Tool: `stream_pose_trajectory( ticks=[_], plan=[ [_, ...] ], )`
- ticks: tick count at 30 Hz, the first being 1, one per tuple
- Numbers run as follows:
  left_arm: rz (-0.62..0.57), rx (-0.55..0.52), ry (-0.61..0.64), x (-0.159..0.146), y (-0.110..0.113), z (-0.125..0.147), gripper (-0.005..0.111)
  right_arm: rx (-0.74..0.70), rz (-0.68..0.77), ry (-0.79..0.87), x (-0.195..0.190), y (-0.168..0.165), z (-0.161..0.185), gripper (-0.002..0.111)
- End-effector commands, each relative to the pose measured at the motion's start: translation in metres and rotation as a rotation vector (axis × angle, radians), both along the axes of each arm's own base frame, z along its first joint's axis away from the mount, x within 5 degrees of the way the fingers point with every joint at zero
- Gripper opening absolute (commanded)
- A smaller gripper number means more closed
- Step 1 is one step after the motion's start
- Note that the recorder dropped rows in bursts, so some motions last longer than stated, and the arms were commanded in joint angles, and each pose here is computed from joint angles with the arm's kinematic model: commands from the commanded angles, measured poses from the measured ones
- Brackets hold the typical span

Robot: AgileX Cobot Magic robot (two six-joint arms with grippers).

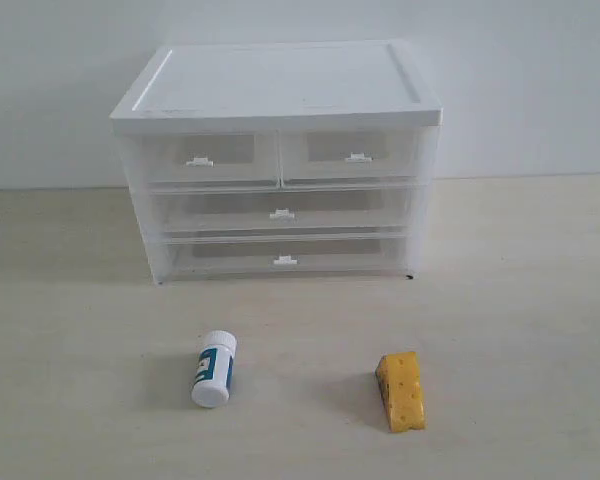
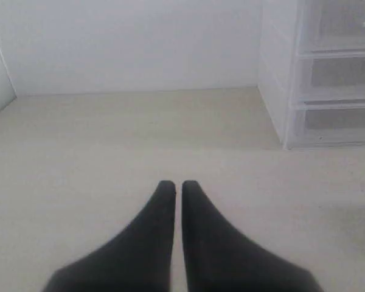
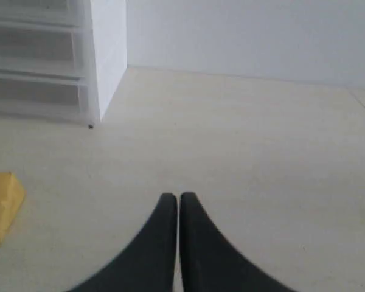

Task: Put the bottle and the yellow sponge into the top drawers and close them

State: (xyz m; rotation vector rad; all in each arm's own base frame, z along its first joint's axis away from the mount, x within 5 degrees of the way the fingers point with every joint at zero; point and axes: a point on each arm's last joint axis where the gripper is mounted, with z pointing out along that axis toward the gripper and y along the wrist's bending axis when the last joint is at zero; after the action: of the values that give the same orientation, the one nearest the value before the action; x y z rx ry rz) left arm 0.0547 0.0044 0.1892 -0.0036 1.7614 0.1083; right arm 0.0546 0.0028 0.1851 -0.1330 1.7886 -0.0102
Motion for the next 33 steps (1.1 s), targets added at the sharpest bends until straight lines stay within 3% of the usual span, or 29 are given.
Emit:
stream_pose_trajectory(
  ticks=[1,8,11,15,18,22,28,33],
  plan=[
    [-0.003,-0.056,-0.166,0.002,-0.001,0.014,0.004,0.041,0.013,-0.207,0.002,0.002,0.019,0.0],
    [0.036,-0.583,-0.547,-0.003,0.006,0.043,0.004,0.099,0.039,-0.549,-0.003,0.003,0.05,0.0],
    [0.016,-0.753,-0.67,-0.007,0.009,0.052,0.004,0.185,0.064,-0.724,-0.01,0.003,0.065,0.0],
    [-0.086,-0.606,-0.79,-0.014,0.003,0.071,0.004,0.38,0.135,-0.908,-0.021,0.003,0.08,0.0],
    [-0.174,-0.636,-0.868,-0.02,-0.002,0.1,0.004,0.435,0.156,-0.94,-0.026,0.003,0.092,0.0],
    [-0.223,-0.651,-0.844,-0.009,-0.005,0.138,0.004,0.448,0.159,-0.958,-0.032,0.002,0.127,0.0],
    [-0.356,-0.637,-0.65,0.037,-0.019,0.182,0.004,0.491,0.149,-0.821,-0.014,0.004,0.177,0.0],
    [-0.422,-0.652,-0.398,0.098,-0.028,0.18,0.004,0.545,0.106,-0.606,0.034,0.008,0.189,0.0]
  ],
)
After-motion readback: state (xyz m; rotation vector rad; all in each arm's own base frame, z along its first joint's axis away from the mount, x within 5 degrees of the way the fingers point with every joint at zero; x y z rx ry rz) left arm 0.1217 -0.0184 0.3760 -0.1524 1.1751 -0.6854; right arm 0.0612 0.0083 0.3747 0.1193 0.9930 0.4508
